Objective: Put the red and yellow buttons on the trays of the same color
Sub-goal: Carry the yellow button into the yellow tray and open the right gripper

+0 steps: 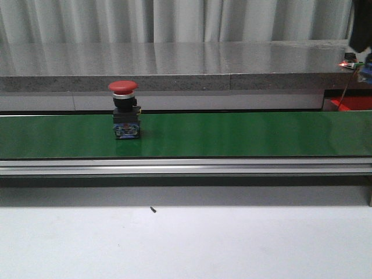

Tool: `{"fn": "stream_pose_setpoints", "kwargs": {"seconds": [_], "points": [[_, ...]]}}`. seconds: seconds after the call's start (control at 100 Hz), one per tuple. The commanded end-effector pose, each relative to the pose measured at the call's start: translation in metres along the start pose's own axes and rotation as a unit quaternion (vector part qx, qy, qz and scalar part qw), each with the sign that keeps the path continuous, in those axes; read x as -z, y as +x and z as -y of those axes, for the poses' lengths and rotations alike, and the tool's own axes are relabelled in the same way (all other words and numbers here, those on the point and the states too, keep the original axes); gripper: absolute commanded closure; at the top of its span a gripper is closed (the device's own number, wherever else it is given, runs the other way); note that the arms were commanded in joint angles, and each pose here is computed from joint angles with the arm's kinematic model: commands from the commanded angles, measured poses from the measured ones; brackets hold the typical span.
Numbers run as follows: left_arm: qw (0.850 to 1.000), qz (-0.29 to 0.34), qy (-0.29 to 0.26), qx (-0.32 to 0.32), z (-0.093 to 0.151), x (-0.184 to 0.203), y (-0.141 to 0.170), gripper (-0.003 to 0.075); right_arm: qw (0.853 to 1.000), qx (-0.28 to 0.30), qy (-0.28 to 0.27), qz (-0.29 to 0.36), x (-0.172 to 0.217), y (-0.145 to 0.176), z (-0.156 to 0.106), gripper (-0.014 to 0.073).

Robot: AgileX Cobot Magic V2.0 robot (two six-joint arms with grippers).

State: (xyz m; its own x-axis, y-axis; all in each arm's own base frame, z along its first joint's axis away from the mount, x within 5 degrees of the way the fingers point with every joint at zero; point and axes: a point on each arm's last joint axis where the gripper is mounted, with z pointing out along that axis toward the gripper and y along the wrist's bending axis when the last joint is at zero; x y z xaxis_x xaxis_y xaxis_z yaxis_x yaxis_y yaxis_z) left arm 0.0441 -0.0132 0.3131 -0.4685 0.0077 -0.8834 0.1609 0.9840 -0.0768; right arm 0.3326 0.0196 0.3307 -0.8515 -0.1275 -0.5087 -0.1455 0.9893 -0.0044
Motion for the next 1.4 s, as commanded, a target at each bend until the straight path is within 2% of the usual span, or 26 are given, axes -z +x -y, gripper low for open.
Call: {"fn": "stream_pose_setpoints", "kwargs": {"seconds": [0.0,0.14,0.26,0.43,0.61,1.07,1.14,1.31,1.39], "points": [[0.999,0.04,0.003,0.002,0.001,0.003,-0.012,0.074,0.999,-0.031,0.016,0.041,0.025,0.001,0.021,0.0379],[0.999,0.04,0.003,0.002,0.001,0.003,-0.012,0.074,0.995,-0.091,0.035,0.025,0.02,0.015,0.055,0.0379],[0.999,0.04,0.003,0.002,0.001,0.003,-0.012,0.074,0.986,-0.158,0.051,0.025,0.016,0.029,0.084,0.0379],[0.999,0.04,0.003,0.002,0.001,0.003,-0.012,0.074,0.974,-0.212,0.07,0.027,0.006,0.051,0.112,0.0379],[0.999,0.04,0.003,0.002,0.001,0.003,-0.012,0.074,0.967,-0.244,0.068,0.033,-0.017,0.064,0.12,0.0379],[0.999,0.04,0.003,0.002,0.001,0.003,-0.012,0.074,0.964,-0.257,0.068,-0.001,-0.071,0.073,0.132,0.0372],[0.999,0.04,0.003,0.002,0.001,0.003,-0.012,0.074,0.964,-0.258,0.068,-0.004,-0.073,0.074,0.132,0.0337],[0.999,0.04,0.003,0.002,0.001,0.003,-0.012,0.074,0.964,-0.257,0.07,0.002,-0.073,0.073,0.133,0.013],[0.999,0.04,0.003,0.002,0.001,0.003,-0.012,0.074,0.964,-0.257,0.07,0.003,-0.073,0.073,0.133,0.0085]]}}
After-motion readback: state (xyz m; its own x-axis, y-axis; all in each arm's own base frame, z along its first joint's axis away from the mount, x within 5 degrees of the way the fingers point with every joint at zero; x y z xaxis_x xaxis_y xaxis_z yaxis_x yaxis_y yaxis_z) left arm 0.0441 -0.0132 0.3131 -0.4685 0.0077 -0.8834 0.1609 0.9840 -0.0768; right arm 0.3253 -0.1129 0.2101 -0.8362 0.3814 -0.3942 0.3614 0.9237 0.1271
